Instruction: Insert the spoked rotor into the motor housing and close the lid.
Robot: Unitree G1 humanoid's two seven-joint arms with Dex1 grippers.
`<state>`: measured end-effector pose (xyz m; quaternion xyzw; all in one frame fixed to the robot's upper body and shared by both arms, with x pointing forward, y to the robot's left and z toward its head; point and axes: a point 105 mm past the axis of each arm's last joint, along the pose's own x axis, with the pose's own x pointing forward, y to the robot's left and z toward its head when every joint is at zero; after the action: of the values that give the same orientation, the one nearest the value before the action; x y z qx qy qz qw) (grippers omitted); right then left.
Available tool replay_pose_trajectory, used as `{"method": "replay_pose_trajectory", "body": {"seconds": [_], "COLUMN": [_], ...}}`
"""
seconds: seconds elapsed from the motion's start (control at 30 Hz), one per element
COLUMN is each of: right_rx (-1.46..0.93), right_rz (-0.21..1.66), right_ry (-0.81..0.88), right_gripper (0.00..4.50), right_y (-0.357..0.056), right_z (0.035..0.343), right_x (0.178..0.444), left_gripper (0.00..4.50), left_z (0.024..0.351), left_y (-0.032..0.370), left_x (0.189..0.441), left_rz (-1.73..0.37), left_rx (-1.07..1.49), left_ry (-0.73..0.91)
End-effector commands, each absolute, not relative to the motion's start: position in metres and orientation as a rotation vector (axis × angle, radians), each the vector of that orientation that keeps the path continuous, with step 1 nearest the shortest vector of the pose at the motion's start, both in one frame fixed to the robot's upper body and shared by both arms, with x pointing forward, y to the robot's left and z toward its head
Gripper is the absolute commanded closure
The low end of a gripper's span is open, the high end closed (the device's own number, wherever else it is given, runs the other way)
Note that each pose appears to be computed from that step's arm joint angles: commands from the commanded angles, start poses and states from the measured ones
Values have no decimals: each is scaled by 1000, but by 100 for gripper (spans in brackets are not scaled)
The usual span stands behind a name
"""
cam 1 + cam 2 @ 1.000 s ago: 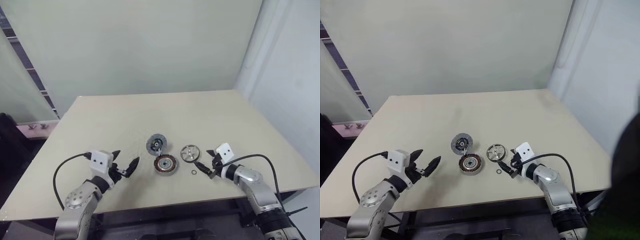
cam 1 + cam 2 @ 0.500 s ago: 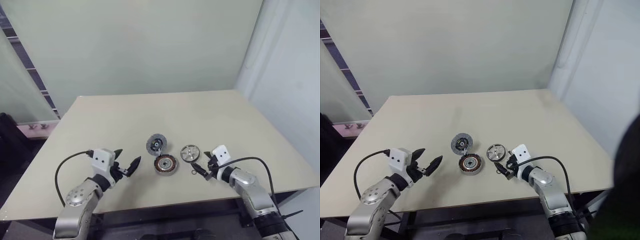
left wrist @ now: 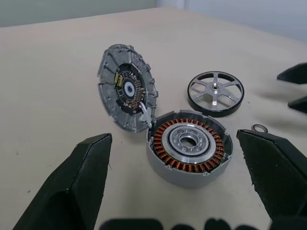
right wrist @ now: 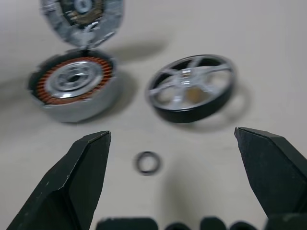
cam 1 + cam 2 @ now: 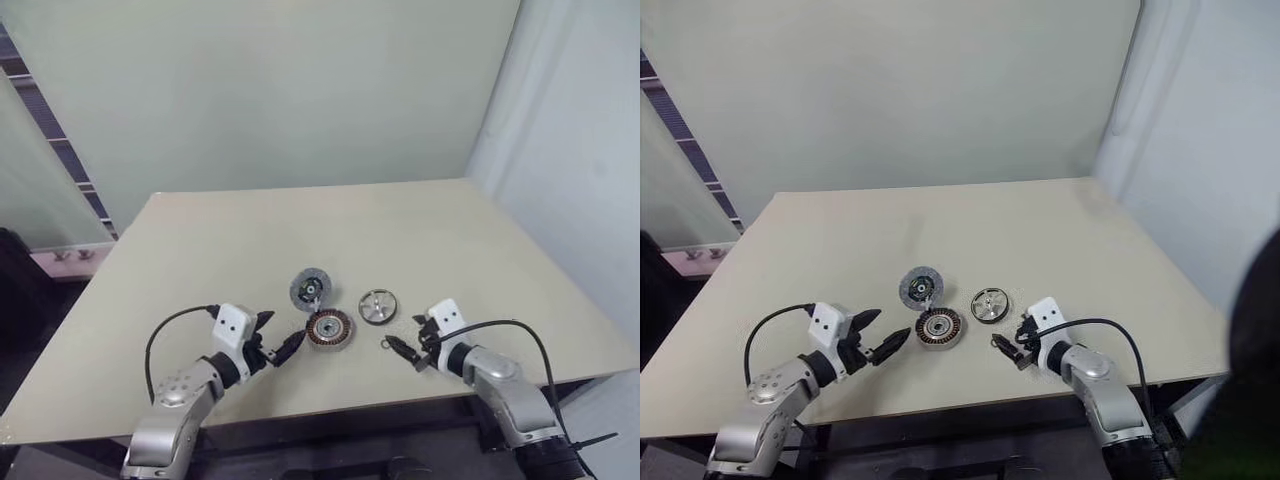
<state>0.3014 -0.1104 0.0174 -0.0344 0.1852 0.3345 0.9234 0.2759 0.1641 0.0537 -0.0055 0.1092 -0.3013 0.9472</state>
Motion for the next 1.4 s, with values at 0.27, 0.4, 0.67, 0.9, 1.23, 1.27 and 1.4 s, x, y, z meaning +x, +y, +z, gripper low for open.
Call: {"method": "replay_pose_trajectory", "body": {"seconds": [0.27, 0.4, 0.67, 0.9, 1.23, 1.27, 1.4], "right_rx": [-116, -126, -126, -131, -129, -132, -138], "right_rz": [694, 696, 686, 683, 696, 695, 690], "right_ry": [392, 410, 430, 480, 514, 515, 514], "right_gripper": [0, 0, 0, 0, 197, 229, 368], "right_y": [-100, -95, -90, -91, -89, -90, -92], "right_z": [18, 11, 0, -14, -20, -20, -18], "right_x": [303, 306, 315, 315, 309, 309, 309], "left_gripper": [4, 4, 4, 4, 0, 0, 0], "left_z": [54, 49, 44, 45, 45, 45, 45], "left_y": [158, 150, 146, 146, 148, 148, 149], "left_x": [268, 264, 260, 260, 259, 259, 260], "left_rz": [-694, -737, -759, -750, -741, -741, -739], "left_rx": [14, 14, 16, 16, 17, 18, 21], "left_ry": [240, 264, 283, 271, 270, 270, 270]}}
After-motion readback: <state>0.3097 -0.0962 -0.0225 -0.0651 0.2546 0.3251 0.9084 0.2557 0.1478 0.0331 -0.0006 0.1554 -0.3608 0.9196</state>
